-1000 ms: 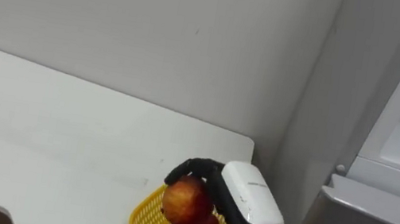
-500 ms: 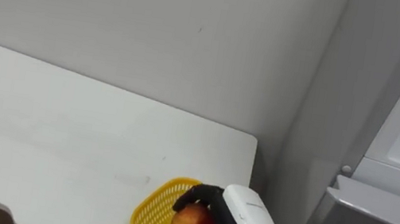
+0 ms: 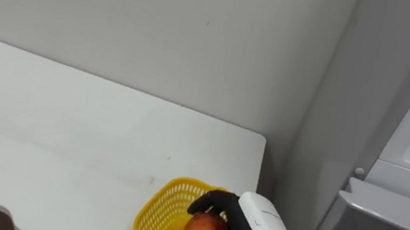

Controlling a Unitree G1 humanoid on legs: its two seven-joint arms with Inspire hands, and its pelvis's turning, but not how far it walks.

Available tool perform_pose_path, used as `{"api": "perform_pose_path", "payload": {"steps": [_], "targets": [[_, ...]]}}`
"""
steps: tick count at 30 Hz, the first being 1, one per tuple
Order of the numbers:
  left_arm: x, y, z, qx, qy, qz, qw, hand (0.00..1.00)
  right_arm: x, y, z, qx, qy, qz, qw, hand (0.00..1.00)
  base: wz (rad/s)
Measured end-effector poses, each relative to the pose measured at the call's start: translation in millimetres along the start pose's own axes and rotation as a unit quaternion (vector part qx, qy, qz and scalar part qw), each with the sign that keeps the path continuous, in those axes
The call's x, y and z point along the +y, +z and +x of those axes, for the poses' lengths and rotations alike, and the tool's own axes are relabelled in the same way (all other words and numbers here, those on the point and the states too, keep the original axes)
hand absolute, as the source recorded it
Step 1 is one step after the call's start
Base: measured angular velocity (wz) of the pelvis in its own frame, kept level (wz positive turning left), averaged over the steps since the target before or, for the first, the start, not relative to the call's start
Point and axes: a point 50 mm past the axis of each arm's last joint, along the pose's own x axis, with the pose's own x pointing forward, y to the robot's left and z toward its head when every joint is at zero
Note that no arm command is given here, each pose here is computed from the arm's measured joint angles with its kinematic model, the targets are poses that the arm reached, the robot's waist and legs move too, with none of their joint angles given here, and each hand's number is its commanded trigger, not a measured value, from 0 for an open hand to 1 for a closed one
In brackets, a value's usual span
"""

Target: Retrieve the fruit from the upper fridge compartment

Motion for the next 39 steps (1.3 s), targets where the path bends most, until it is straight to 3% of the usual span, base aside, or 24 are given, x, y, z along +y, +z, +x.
{"api": "perform_pose_path", "payload": {"steps": [39], "targets": [[-0.4, 0.7, 0.5, 0.001, -0.010, -0.003, 1.000, 0.00, -0.5, 1.9, 0.2, -0.006, -0.001, -0.012, 1.000, 0.00, 0.00]]}}
